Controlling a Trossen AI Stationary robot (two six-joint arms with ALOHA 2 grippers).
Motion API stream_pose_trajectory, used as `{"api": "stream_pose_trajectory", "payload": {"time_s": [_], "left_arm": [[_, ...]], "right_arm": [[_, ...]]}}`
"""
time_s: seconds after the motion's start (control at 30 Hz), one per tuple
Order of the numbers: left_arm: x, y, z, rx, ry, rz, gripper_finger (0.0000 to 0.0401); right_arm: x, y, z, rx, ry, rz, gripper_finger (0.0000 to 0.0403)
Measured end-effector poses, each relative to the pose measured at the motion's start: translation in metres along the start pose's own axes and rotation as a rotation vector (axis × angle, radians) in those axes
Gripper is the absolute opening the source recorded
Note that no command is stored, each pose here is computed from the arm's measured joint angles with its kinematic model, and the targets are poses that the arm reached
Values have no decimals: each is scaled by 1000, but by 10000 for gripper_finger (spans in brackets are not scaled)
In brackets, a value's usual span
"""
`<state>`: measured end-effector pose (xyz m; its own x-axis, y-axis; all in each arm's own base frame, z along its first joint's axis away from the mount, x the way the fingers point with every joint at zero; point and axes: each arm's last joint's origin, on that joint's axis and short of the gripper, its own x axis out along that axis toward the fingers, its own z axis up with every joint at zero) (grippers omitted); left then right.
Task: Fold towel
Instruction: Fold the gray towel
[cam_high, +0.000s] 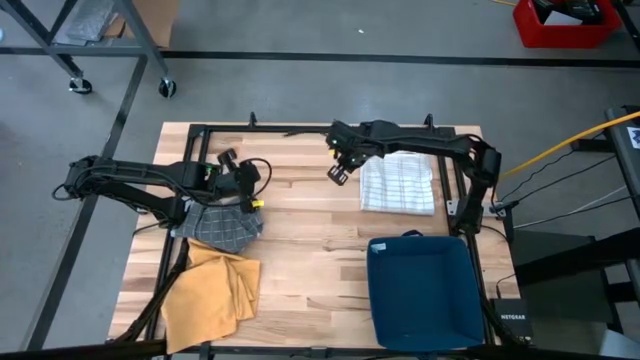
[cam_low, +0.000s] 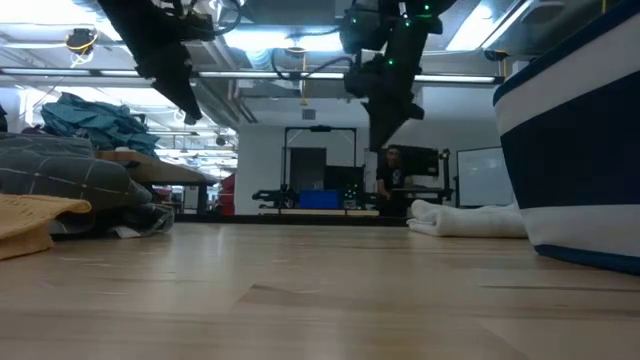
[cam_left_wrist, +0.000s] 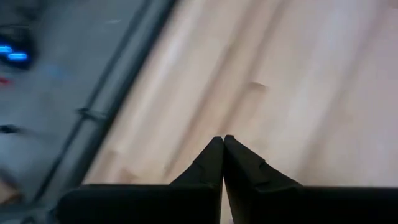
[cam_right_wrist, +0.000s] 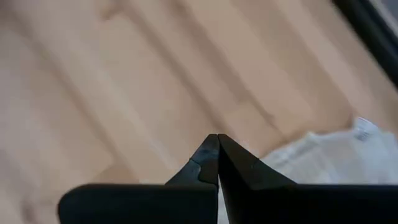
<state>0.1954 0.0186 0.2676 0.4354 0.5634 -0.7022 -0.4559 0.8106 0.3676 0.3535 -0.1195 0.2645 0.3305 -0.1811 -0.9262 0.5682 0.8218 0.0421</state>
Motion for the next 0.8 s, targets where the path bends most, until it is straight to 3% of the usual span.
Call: {"api": "stream_pose_trajectory", "payload": {"time_s": [0.23,0.43,0.57,0.8], "left_arm": [[0,-5,-1,9,33,-178,85],[-1,-6,-3,-54,64,-225,154],[0,-6,-6,-98,113,-212,168],[16,-17,-9,-118,222,-178,159]], "right_arm": [[-3,39,-6,-173,-39,161,8],[-8,70,-10,-263,-101,245,8],[-10,84,-12,-293,-143,275,8],[-15,103,-17,-338,-192,315,8]]}}
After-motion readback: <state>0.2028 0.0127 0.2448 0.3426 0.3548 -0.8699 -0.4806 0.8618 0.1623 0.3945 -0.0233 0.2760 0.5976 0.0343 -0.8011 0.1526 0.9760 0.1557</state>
